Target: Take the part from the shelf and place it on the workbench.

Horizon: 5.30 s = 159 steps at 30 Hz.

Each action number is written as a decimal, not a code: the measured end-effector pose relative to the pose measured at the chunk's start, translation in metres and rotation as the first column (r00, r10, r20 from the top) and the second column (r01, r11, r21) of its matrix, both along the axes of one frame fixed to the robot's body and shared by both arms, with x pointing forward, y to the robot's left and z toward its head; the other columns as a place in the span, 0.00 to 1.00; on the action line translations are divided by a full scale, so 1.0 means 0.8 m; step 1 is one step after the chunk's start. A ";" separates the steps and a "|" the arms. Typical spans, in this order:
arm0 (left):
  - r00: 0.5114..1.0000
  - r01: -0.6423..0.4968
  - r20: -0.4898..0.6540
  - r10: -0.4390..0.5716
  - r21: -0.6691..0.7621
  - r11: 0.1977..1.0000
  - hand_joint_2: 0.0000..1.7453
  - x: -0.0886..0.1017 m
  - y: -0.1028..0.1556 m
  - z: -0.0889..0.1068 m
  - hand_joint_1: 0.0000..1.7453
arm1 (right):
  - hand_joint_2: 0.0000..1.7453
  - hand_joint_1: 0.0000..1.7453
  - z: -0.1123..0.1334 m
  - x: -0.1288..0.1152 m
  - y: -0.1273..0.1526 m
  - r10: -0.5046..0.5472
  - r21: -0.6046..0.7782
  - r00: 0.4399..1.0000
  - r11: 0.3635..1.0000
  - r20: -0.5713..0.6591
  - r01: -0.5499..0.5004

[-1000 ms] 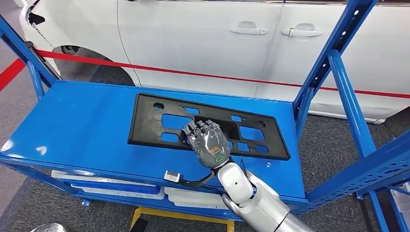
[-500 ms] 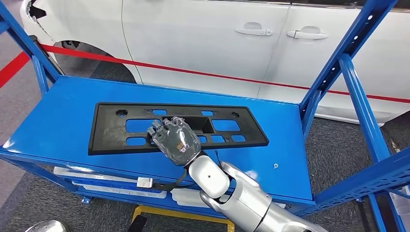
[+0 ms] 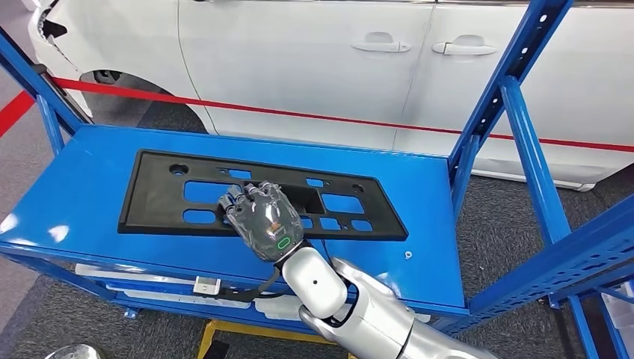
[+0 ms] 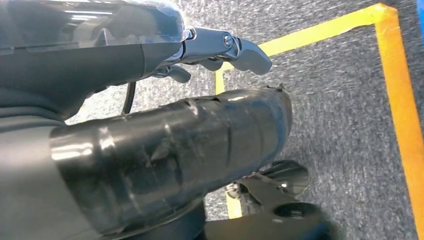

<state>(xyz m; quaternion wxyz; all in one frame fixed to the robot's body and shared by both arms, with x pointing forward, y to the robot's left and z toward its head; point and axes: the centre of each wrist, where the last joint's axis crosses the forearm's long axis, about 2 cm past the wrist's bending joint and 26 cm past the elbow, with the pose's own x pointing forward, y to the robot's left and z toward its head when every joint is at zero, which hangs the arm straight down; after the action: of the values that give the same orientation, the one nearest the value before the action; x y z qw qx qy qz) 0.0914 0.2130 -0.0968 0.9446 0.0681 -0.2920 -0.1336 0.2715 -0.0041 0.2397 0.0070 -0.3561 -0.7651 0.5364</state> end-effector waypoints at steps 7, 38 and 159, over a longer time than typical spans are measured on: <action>1.000 0.006 0.013 -0.005 -0.015 1.000 1.00 -0.001 0.002 -0.001 0.00 | 1.00 1.00 -0.001 -0.002 -0.002 -0.012 0.021 1.000 1.000 -0.011 0.012; 0.999 -0.030 -0.014 0.031 0.082 0.996 1.00 -0.004 0.004 -0.001 0.00 | 1.00 1.00 0.006 0.016 -0.017 -0.087 0.070 0.996 0.994 -0.035 0.089; 1.000 0.031 -0.003 -0.031 0.061 0.998 1.00 0.013 -0.015 0.006 0.00 | 1.00 1.00 0.008 0.058 -0.037 -0.124 0.191 0.991 0.973 -0.048 0.131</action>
<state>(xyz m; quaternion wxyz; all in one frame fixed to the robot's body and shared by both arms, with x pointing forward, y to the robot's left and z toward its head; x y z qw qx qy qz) 0.1016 0.2012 -0.0921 0.9401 0.0925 -0.2880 -0.1572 0.3181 -0.0338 0.2460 0.0896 -0.3925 -0.7891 0.4639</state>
